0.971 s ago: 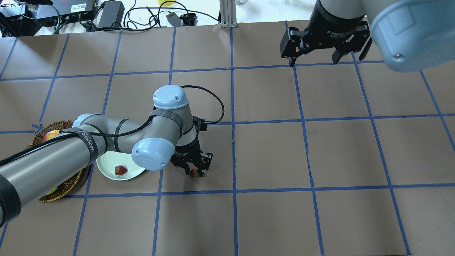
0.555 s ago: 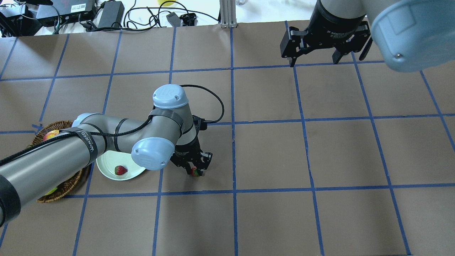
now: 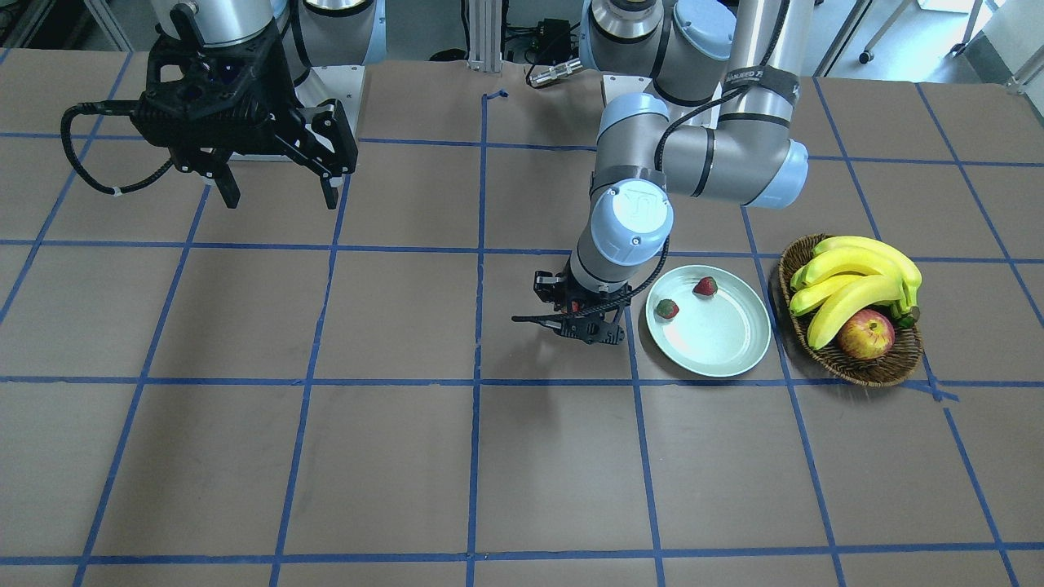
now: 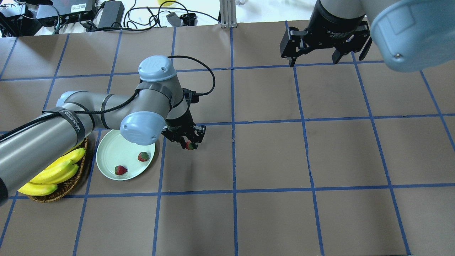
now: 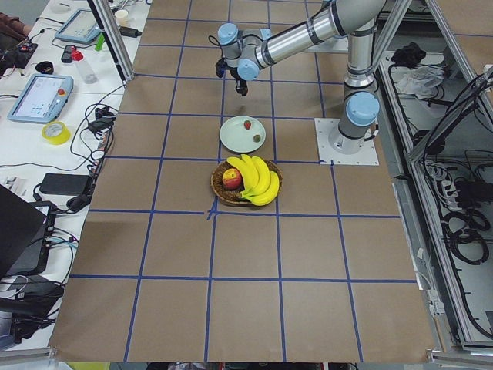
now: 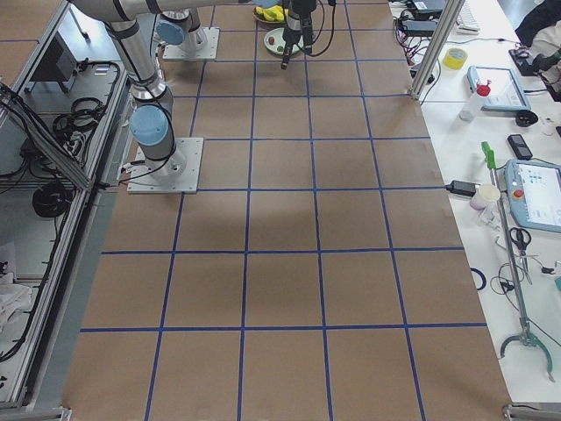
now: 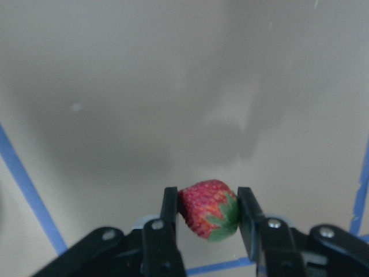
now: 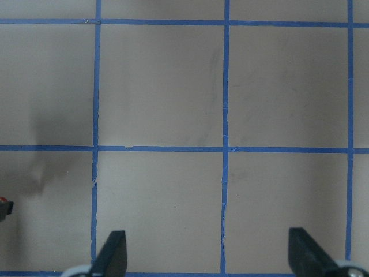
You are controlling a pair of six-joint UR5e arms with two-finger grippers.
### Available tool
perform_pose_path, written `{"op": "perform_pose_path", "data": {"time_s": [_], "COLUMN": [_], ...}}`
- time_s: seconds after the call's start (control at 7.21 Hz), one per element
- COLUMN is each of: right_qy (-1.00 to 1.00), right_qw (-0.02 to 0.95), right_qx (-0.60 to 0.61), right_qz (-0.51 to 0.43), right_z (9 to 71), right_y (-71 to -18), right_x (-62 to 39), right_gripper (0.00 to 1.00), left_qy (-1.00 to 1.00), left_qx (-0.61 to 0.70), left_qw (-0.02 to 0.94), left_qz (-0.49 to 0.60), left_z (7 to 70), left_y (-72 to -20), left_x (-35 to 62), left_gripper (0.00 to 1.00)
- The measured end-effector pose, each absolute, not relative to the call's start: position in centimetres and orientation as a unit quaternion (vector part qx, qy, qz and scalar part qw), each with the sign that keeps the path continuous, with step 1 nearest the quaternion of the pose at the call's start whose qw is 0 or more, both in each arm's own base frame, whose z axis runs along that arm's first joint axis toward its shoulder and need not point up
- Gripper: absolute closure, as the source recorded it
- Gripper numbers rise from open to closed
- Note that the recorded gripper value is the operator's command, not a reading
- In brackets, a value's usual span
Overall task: Collect all strawberries into plate
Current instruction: 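Carry the strawberry over the plate and open the left gripper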
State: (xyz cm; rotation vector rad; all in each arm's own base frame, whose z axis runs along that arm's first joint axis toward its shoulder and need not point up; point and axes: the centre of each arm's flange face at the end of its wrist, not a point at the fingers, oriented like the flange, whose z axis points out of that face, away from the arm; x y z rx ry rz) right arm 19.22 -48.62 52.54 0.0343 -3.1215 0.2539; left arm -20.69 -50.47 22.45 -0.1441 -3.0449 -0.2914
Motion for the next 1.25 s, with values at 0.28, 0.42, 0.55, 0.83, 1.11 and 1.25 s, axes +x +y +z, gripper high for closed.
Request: {"op": "perform_pose_path", "data": {"time_s": [0.28, 0.42, 0.55, 0.83, 1.11, 1.25], "right_qy": [-0.997, -0.997, -0.997, -0.997, -0.997, -0.997], "right_qw": [0.005, 0.005, 0.005, 0.005, 0.005, 0.005], "right_qx": [0.010, 0.010, 0.010, 0.010, 0.010, 0.010], "right_qz": [0.081, 0.080, 0.080, 0.081, 0.081, 0.081], "right_z": [52.5, 52.5, 52.5, 52.5, 52.5, 52.5], "right_y": [-48.7, -48.7, -48.7, -48.7, -48.7, -48.7], "right_x": [19.1, 19.1, 19.1, 19.1, 19.1, 19.1], "right_gripper": [0.00, 0.00, 0.00, 0.00, 0.00, 0.00], "left_qy": [-0.996, -0.996, -0.996, -0.993, -0.992, -0.991], "left_qx": [-0.025, -0.008, 0.015, 0.054, 0.064, 0.065], "left_qw": [0.047, 0.043, 0.036, 0.032, 0.027, 0.027], "left_qz": [-0.074, -0.073, -0.081, -0.098, -0.106, -0.113], "left_z": [24.2, 24.3, 24.1, 23.5, 23.4, 23.6], "left_y": [-54.1, -54.7, -54.9, -55.0, -54.6, -54.3], "left_x": [-12.1, -8.2, -4.6, -0.4, 0.6, 0.7], "left_gripper": [1.00, 1.00, 1.00, 0.57, 0.05, 0.00]}}
